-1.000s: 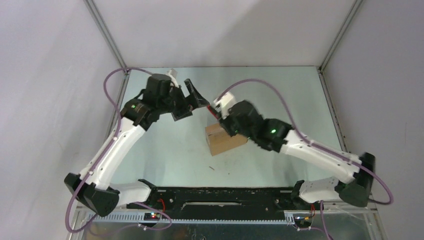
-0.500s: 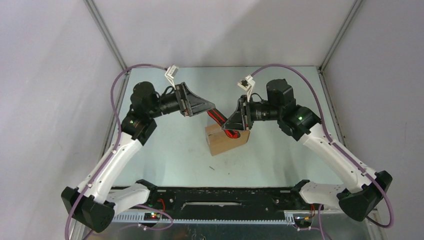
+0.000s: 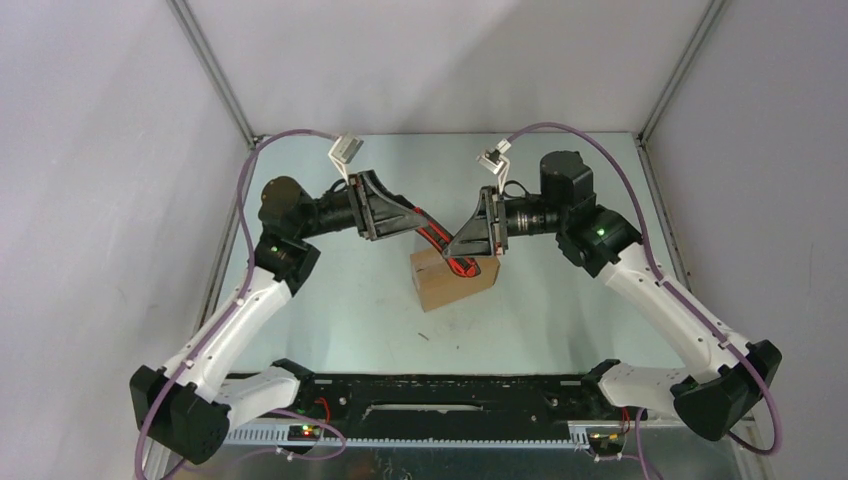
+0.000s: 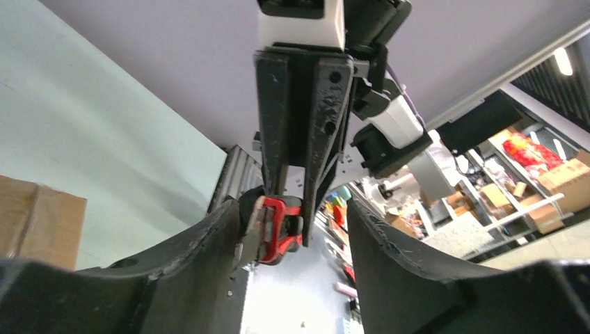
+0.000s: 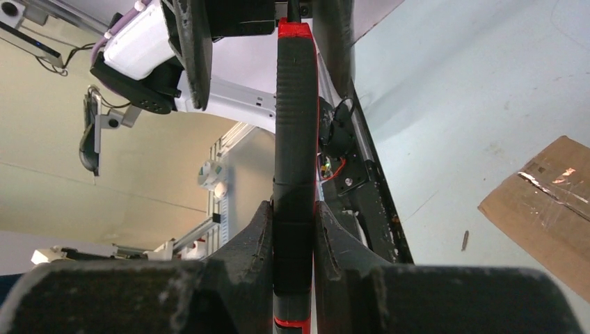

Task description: Unpack the express box

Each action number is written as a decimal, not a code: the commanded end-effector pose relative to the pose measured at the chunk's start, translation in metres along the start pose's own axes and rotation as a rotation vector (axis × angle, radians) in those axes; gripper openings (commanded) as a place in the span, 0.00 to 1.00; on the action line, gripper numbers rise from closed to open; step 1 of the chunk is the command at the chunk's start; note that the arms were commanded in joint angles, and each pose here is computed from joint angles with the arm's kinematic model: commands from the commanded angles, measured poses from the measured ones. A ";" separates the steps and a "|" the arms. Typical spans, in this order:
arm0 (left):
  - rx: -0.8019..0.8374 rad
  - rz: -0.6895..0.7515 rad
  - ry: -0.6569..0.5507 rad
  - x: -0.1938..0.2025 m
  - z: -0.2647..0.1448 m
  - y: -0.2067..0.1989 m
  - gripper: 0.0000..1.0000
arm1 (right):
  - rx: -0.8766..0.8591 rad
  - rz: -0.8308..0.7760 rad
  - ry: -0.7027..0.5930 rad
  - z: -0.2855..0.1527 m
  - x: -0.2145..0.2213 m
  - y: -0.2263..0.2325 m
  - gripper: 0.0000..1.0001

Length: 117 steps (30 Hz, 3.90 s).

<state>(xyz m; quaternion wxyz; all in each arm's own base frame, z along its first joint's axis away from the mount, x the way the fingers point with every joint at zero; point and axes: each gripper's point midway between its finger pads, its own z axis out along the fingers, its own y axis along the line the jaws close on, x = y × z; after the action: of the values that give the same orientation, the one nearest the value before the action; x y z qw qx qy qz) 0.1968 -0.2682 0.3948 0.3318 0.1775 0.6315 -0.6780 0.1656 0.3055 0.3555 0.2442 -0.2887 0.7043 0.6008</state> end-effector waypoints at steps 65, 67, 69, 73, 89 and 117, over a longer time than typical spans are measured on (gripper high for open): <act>-0.011 -0.218 -0.032 0.029 0.005 0.030 0.56 | -0.004 0.203 -0.119 0.012 0.002 -0.031 0.00; 0.000 -0.220 -0.018 0.031 0.006 0.029 0.55 | 0.001 0.206 -0.115 0.012 0.003 -0.034 0.00; -0.001 -0.227 -0.003 0.034 0.007 0.030 0.53 | 0.001 0.204 -0.108 0.013 0.003 -0.034 0.00; -0.011 -0.243 0.018 0.038 0.009 0.035 0.43 | 0.019 0.207 -0.087 0.016 0.005 -0.037 0.00; -0.064 -0.285 -0.082 0.032 0.005 0.057 0.00 | 0.038 0.199 -0.078 0.013 0.005 -0.038 0.57; -0.126 -0.395 -0.512 -0.009 -0.025 0.067 0.00 | 0.319 0.181 -0.796 -0.006 -0.061 -0.059 0.80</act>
<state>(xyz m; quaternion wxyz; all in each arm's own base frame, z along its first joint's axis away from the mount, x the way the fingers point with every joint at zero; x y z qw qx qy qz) 0.2425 -0.2440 0.3383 0.3425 -0.0952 0.6120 -0.7064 0.2123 0.3170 0.3175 0.3521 -0.0218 0.7244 0.5922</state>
